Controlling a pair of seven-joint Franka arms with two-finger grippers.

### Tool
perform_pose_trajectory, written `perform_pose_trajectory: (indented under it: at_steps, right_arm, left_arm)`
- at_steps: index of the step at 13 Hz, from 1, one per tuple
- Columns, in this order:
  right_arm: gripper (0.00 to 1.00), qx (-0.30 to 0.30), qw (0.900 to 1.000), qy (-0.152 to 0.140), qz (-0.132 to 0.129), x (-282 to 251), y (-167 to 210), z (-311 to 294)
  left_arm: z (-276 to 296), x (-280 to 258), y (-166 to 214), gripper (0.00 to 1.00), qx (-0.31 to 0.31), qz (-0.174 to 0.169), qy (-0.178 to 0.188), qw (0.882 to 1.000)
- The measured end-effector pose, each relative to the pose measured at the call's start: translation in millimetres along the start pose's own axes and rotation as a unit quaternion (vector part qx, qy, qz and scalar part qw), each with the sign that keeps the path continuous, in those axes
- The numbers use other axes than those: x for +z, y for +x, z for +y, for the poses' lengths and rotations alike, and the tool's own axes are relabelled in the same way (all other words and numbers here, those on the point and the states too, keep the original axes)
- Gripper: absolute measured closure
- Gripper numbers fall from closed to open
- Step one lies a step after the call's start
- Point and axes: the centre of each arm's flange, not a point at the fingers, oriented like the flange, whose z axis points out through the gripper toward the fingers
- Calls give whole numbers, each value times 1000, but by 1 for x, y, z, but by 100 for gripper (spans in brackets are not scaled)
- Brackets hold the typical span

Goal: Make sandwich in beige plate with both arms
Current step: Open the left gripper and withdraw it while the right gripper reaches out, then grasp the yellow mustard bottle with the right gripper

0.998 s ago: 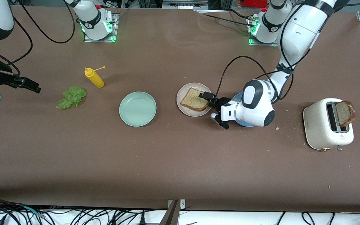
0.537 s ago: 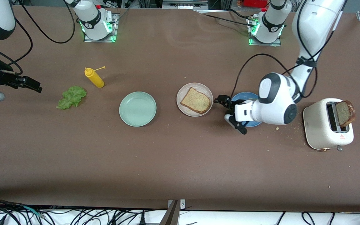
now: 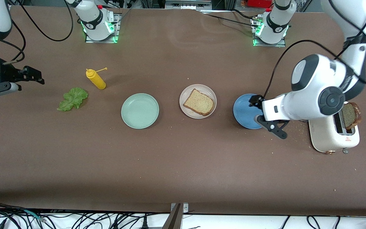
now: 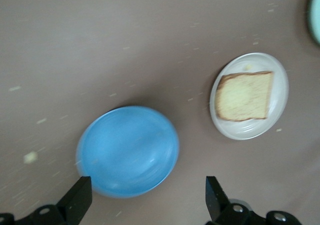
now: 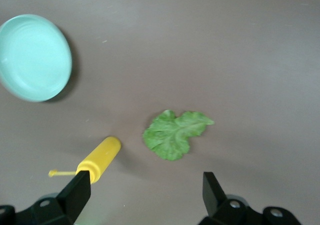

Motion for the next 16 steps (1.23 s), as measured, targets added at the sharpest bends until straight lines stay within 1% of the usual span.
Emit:
perform_pose_trajectory:
  at_steps: [1, 2, 3, 4, 5, 7, 8, 9, 10, 12, 15, 16]
  right_arm:
    - [0, -33, 999, 24, 5, 9, -11, 11]
    - [0, -66, 996, 51, 13, 20, -21, 20]
    - [0, -101, 991, 84, 26, 34, -31, 27]
    - [0, -137, 983, 116, 41, 51, -42, 33]
    - [0, -175, 973, 141, 55, 68, -54, 38]
    - [0, -236, 950, 183, 91, 98, -75, 45]
    - [1, -262, 938, 198, 111, 110, -84, 47]
    - [1, -287, 925, 210, 131, 121, -92, 48]
    - [1, -312, 913, 217, 149, 131, -99, 49]
    - [1, -359, 887, 224, 185, 146, -110, 51]
    - [1, -419, 840, 240, 249, 185, -120, 51]
    - [1, -430, 826, 249, 267, 203, -125, 52]
  left_arm:
    - [-2, -18, -6, 0, -12, -9, 20, 1000]
    - [-3, -34, -11, 0, -23, -13, 34, 999]
    - [-3, -49, -17, 0, -32, -10, 44, 998]
    - [-4, -64, -23, 0, -40, -2, 57, 998]
    - [-10, -79, -33, 0, -54, 7, 69, 996]
    - [-41, -109, -60, 0, -93, 25, 84, 992]
    - [-53, -121, -74, 0, -110, 35, 83, 990]
    - [-59, -130, -85, 0, -122, 45, 73, 989]
    - [-59, -136, -94, 0, -128, 52, 63, 988]
    - [-54, -139, -112, 0, -148, 54, 60, 986]
    - [-53, -143, -153, 0, -188, 65, 63, 978]
    - [-57, -141, -164, 0, -196, 70, 65, 976]
